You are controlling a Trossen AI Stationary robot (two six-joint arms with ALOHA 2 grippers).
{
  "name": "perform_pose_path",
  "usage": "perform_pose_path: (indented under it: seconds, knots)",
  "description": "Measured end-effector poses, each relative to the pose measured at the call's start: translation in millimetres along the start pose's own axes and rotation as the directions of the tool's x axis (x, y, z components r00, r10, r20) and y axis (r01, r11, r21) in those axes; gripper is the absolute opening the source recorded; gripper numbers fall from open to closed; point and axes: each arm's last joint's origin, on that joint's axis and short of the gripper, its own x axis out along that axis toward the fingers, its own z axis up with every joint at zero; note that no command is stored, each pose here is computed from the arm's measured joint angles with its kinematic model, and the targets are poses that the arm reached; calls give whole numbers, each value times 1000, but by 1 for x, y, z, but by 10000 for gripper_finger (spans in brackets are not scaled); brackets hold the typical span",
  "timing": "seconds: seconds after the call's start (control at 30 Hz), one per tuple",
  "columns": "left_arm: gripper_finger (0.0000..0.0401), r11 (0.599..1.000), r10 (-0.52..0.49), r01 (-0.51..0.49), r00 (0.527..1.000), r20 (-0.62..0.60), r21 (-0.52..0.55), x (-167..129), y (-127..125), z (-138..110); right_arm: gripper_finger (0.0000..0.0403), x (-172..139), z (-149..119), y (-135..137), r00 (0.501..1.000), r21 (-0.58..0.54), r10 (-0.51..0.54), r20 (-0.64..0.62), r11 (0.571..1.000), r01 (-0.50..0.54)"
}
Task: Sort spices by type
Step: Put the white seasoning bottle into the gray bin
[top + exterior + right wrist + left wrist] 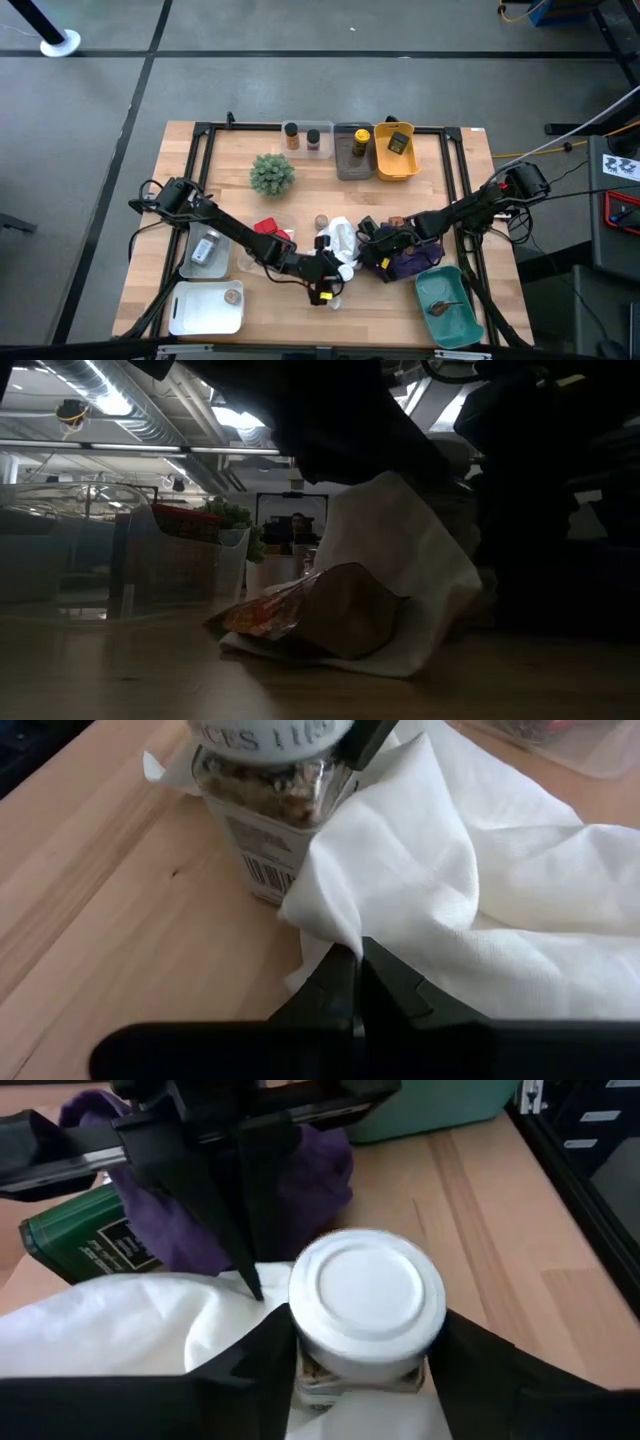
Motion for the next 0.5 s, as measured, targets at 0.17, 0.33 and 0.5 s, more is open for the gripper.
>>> perform_pose_path:
  seconds: [0.17, 0.33, 0.5]
  knots:
    - [164, 1000, -2, 3, 1000, 3, -20, -3, 0, 3, 13, 0, 0, 0, 1000, 27, 0, 0, 1000, 0]
    - [163, 999, -13, 15, 999, 42, -33, -15, 2, 15, 39, 0, 0, 1, 1000, 28, 23, 2, 999, -23]
    - [162, 999, -23, 28, 994, 109, -40, -38, 6, 37, 79, 0, 0, 1, 1000, 28, 25, 3, 999, -25]
